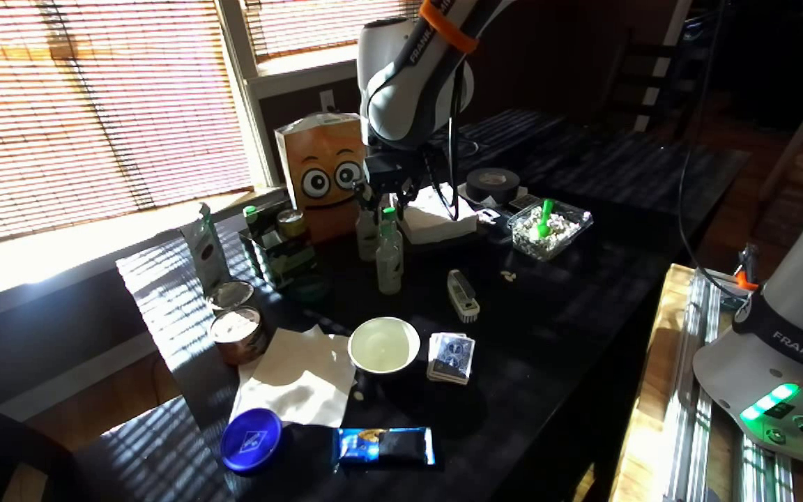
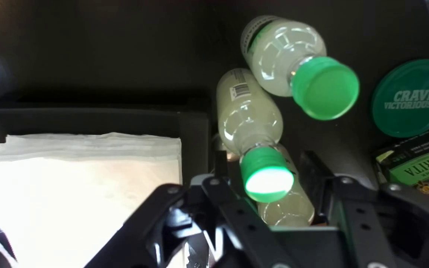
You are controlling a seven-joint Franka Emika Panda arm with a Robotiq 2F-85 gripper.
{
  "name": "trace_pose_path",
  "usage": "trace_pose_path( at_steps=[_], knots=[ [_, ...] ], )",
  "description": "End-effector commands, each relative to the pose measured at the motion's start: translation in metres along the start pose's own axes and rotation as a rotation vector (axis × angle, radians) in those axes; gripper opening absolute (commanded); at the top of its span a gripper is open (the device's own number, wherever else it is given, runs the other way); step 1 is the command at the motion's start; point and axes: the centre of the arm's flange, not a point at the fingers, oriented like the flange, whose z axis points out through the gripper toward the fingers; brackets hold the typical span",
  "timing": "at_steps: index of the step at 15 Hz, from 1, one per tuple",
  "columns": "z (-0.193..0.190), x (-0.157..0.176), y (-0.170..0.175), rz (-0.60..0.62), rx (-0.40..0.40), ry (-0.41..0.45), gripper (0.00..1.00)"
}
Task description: Move two glass bottles to the left.
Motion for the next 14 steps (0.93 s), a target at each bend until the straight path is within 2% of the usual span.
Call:
trace_pose_path(
  at_steps=[1, 5, 6, 9, 12, 14],
  knots=[
    [0.003, 0.000, -0.002, 0.001, -0.003, 0.017, 0.29],
    [0.000, -0.001, -0.002, 0.000, 0.002, 0.018, 0.04],
    [-0.004, -0.001, -0.004, -0.002, 0.008, 0.021, 0.07],
    [-0.018, -0.003, -0.017, -0.038, 0.033, 0.038, 0.07],
    [-0.031, -0.009, -0.046, -0.134, 0.048, 0.045, 0.07],
    [-0.038, -0.018, -0.070, -0.228, 0.060, 0.004, 0.07]
  ],
)
